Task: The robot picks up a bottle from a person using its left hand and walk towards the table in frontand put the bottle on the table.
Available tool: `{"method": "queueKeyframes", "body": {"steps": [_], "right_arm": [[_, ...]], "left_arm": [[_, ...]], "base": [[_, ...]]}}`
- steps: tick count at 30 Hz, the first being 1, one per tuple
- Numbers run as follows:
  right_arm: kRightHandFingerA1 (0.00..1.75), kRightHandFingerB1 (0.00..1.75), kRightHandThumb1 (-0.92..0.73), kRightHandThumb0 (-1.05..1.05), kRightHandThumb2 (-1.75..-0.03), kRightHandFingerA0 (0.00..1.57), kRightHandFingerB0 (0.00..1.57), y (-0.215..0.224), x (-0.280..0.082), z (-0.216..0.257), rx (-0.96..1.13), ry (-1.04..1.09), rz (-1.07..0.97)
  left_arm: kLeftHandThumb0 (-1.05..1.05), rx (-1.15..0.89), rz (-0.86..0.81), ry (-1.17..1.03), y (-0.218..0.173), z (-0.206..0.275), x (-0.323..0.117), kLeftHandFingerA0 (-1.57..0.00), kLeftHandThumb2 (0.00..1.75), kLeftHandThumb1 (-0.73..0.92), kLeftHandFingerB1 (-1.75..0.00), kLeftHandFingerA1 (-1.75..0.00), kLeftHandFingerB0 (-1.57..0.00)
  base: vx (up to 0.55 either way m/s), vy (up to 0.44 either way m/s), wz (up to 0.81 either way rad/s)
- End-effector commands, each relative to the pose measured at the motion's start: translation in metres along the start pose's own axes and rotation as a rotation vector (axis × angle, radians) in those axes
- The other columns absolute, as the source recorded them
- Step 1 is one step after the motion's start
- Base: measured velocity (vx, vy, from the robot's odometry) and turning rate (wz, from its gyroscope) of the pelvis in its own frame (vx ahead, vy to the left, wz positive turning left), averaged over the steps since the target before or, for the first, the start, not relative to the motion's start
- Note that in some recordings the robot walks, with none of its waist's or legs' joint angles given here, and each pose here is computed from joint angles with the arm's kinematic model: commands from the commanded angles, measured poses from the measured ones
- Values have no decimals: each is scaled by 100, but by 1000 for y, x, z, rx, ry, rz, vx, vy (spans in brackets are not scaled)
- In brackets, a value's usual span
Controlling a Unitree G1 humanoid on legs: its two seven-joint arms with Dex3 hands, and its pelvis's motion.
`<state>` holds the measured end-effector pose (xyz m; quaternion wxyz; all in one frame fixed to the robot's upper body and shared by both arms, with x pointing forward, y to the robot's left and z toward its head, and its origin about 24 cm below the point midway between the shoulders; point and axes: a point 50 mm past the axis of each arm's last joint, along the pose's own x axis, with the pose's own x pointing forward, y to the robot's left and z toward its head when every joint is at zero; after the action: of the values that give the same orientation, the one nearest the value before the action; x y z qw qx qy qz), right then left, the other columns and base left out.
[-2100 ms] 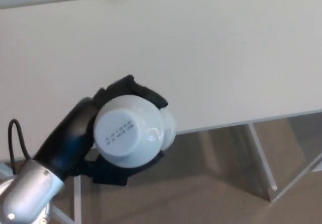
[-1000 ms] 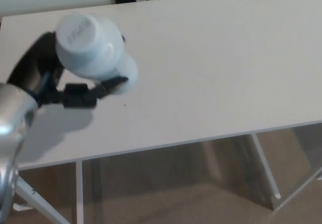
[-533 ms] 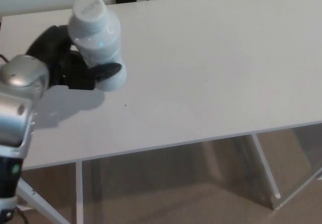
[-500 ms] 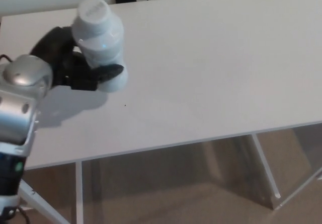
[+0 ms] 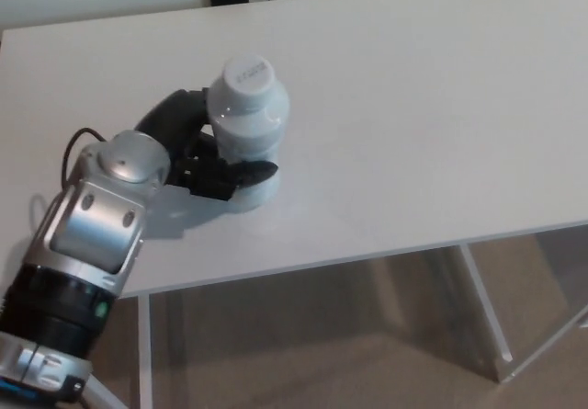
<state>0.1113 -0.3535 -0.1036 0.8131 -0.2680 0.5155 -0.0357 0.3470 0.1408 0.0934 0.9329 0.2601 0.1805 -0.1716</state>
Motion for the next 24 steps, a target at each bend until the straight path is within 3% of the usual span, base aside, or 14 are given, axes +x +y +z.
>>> {"method": "queueKeyframes", "body": {"steps": [1,2,3,4,16,17,19,20,21,24], "right_arm": [[43,39,-66,-41,-59,74,58,-6,-1,1,-4,-5,-10],[43,39,-66,-41,-59,74,57,-6,-1,1,-7,-5,-10],[57,52,-54,-46,-82,66,51,-6,-1,1,-6,-5,-9],[43,39,-65,-40,-59,72,56,-5,-1,0,2,-1,-8],[43,39,-67,-39,-60,74,58,-4,-1,-1,-22,7,-2],[43,38,-66,-41,-59,73,55,-4,0,0,-17,4,-3],[43,38,-66,-41,-59,73,55,-4,0,1,-15,3,-4],[41,38,-65,-43,-60,66,54,-5,1,2,8,22,8],[41,38,-64,-43,-60,66,56,-5,1,3,10,29,11],[41,38,-64,-43,-60,66,56,-5,1,3,8,29,11]], "left_arm": [[-26,57,34,-75,0,13,1,-123,63,78,-89,-107,-84],[-26,51,34,-76,-1,13,1,-122,64,77,-88,-108,-85],[-25,46,33,-78,-2,13,1,-121,65,77,-88,-109,-86],[-24,26,27,-79,-4,13,1,-118,65,77,-88,-108,-86],[-24,18,7,-86,-11,9,1,-117,65,78,-87,-114,-85],[-31,-3,11,-93,-11,10,1,-110,63,74,-48,-80,-70],[-31,-12,13,-96,-11,10,1,-110,63,74,-48,-80,-70],[-67,19,-16,-92,-11,10,1,-19,76,46,-32,-44,-7],[-71,47,-42,-88,-12,10,0,-7,80,45,-12,-28,-7],[-71,55,-49,-88,-12,10,0,-7,80,45,-12,-28,-7]], "base": [[0,0,0],[0,0,0],[0,0,0],[0,0,0],[0,0,0],[0,0,0],[0,0,0],[0,0,0],[0,0,0],[0,0,0]]}}
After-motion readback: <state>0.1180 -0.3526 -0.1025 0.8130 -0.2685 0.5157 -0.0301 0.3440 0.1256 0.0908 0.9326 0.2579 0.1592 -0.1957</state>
